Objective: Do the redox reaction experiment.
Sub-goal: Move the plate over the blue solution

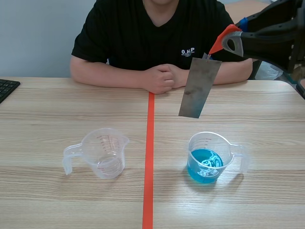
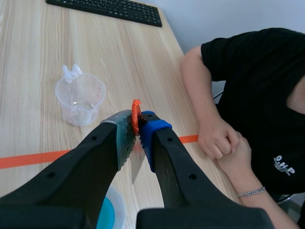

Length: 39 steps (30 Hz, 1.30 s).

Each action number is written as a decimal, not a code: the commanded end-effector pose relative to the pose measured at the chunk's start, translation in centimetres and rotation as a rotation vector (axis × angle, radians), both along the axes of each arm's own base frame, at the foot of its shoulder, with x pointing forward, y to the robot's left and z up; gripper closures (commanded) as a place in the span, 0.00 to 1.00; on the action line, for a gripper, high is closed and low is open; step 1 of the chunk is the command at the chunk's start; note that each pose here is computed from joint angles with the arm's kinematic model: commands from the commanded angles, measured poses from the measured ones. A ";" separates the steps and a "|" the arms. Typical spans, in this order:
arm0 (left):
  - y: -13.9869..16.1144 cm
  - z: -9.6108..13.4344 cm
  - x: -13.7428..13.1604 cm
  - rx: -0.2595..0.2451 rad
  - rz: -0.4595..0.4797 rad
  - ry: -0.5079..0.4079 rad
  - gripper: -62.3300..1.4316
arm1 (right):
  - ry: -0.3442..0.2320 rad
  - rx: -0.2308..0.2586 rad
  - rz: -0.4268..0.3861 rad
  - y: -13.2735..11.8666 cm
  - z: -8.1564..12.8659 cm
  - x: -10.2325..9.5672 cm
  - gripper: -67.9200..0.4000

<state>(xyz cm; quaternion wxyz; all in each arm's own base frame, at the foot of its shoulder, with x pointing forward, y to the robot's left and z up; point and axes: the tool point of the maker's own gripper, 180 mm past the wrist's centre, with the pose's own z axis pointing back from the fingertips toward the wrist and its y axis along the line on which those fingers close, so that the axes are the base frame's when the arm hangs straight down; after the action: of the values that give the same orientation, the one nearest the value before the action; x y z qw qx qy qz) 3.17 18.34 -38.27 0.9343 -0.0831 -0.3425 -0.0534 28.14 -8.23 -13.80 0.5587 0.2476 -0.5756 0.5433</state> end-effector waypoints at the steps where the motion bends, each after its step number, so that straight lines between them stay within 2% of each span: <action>1: -0.3 0.3 -0.1 -0.011 0.003 -0.005 0.90 | -0.027 0.013 -0.008 -0.2 1.1 0.4 0.97; 6: -0.3 0.3 -0.1 -0.011 0.003 -0.005 0.90 | -0.046 0.047 -0.071 -0.8 1.6 1.2 0.97; 13: -0.3 0.3 -0.1 -0.011 0.003 -0.005 0.90 | -0.062 0.066 -0.185 -2.5 1.5 2.3 0.97; 17: -0.3 0.3 -0.1 -0.011 0.003 -0.005 0.90 | -0.063 0.074 -0.219 -2.8 1.5 2.3 0.97; 22: -0.3 0.3 -0.1 -0.011 0.003 -0.005 0.90 | -0.051 0.071 -0.190 -1.9 1.2 1.0 0.97; 31: -0.3 0.3 -0.1 -0.011 0.004 -0.006 0.90 | 0.016 0.069 -0.120 0.2 -0.3 -2.1 0.97; 39: -0.3 0.3 0.0 -0.011 0.004 -0.008 0.90 | 0.037 0.080 -0.127 -0.2 -0.4 -3.8 0.97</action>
<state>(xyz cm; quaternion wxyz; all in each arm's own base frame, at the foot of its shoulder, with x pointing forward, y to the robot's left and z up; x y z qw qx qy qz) 3.18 18.34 -38.26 0.9342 -0.0833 -0.3428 -0.0534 24.63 -8.69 -15.36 0.6079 0.2384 -0.5924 0.4718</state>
